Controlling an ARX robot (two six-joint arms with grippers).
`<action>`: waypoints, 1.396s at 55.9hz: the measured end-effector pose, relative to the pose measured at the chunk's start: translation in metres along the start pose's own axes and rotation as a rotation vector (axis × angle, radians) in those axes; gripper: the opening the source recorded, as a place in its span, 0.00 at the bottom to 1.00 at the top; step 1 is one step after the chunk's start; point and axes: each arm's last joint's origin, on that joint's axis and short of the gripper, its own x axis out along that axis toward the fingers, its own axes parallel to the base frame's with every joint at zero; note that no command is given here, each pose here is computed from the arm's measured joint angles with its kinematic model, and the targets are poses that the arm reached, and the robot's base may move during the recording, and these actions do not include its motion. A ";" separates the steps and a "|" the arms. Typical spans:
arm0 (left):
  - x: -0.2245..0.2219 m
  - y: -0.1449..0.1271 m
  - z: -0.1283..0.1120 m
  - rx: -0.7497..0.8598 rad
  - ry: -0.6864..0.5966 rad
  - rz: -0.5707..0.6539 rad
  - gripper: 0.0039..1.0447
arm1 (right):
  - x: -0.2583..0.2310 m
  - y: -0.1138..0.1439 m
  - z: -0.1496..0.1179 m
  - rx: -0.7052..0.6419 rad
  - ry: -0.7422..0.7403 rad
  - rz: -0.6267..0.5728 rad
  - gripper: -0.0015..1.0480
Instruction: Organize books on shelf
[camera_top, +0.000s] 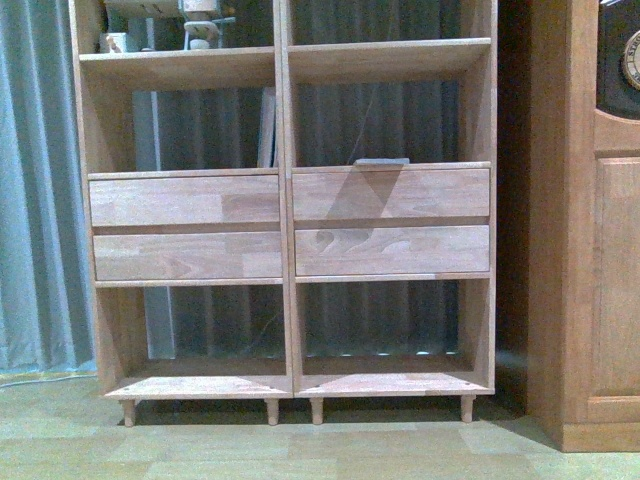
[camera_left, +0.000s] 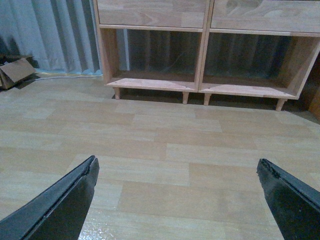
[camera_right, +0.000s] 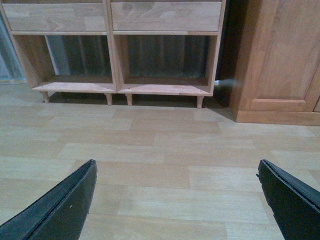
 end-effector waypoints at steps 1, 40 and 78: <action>0.000 0.000 0.000 0.000 0.000 0.000 0.94 | 0.000 0.000 0.000 0.000 0.000 0.000 0.93; 0.000 0.000 0.000 0.000 0.000 -0.001 0.94 | 0.000 0.000 0.000 0.000 0.000 0.000 0.93; 0.000 0.000 0.000 0.000 0.000 0.000 0.94 | 0.000 0.000 0.000 0.000 0.000 0.000 0.93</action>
